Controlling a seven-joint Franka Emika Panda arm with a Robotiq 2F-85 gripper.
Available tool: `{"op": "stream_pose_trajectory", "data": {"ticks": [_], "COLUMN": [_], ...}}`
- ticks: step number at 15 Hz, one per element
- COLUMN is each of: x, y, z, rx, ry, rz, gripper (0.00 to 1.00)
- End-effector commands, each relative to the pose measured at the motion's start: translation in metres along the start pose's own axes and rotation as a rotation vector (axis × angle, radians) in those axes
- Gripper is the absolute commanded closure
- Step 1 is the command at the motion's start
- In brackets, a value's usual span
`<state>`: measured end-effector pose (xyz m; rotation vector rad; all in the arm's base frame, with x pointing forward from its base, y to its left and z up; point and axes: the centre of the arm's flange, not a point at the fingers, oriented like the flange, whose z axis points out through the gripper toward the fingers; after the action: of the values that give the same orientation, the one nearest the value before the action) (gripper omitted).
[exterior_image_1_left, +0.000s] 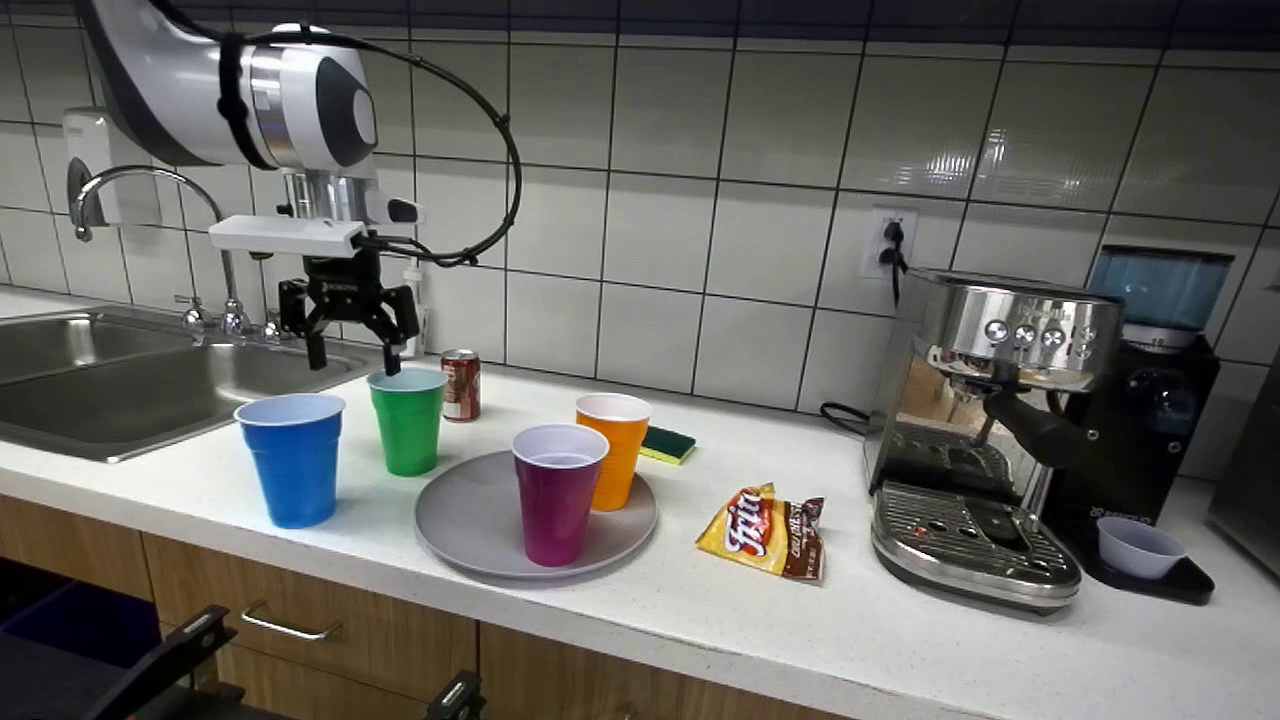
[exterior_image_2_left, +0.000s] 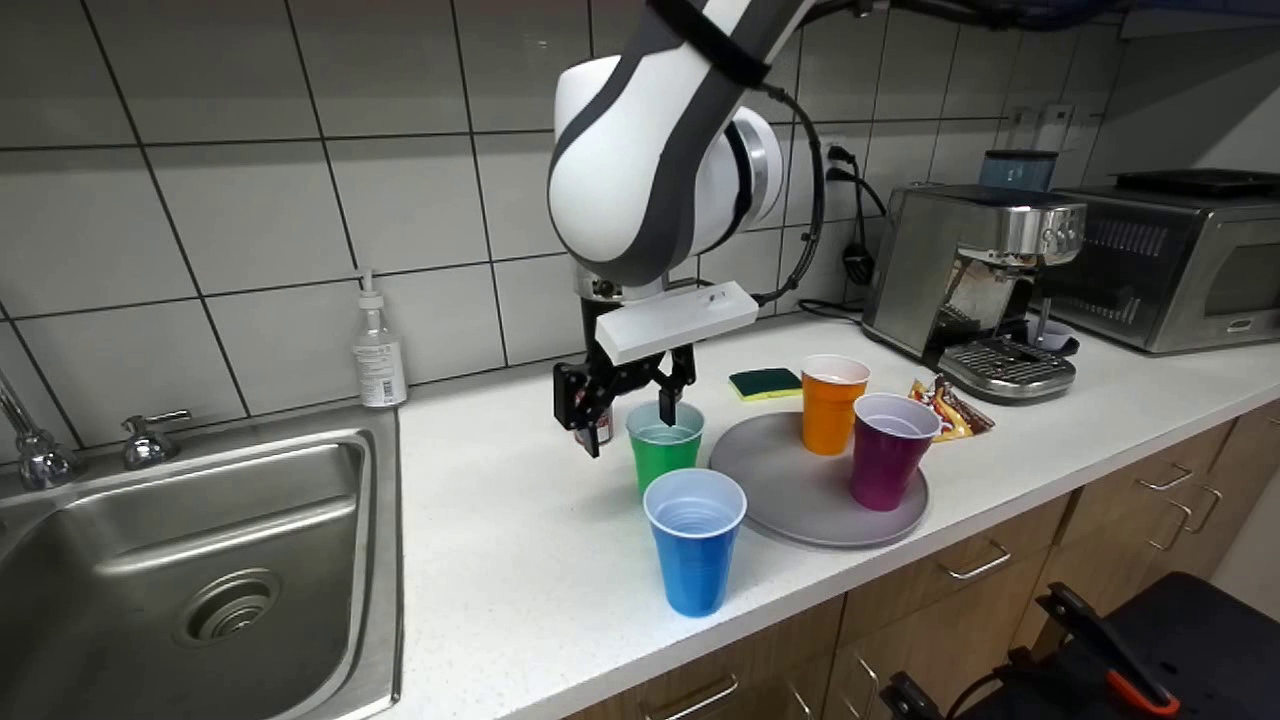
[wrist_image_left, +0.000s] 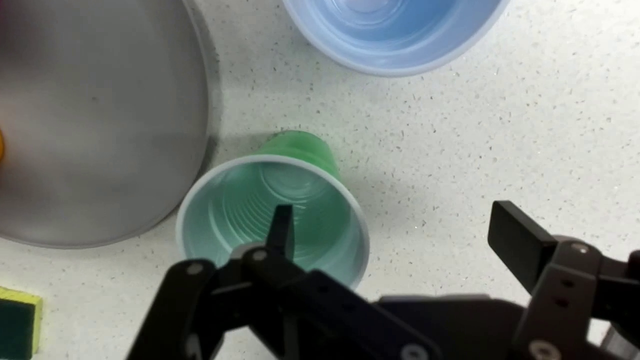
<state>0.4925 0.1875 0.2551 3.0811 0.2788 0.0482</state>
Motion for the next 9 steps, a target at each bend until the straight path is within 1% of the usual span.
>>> {"op": "stream_pose_trajectory", "data": {"ticks": [1,9], "x": [0.022,0.038], "y": [-0.009,-0.011], "z": [0.007,0.021], "rx": [-0.019,-0.025], "ry": [0.016,0.009], "rz": [0.02,0.043], "gripper": [0.0,0.01]}}
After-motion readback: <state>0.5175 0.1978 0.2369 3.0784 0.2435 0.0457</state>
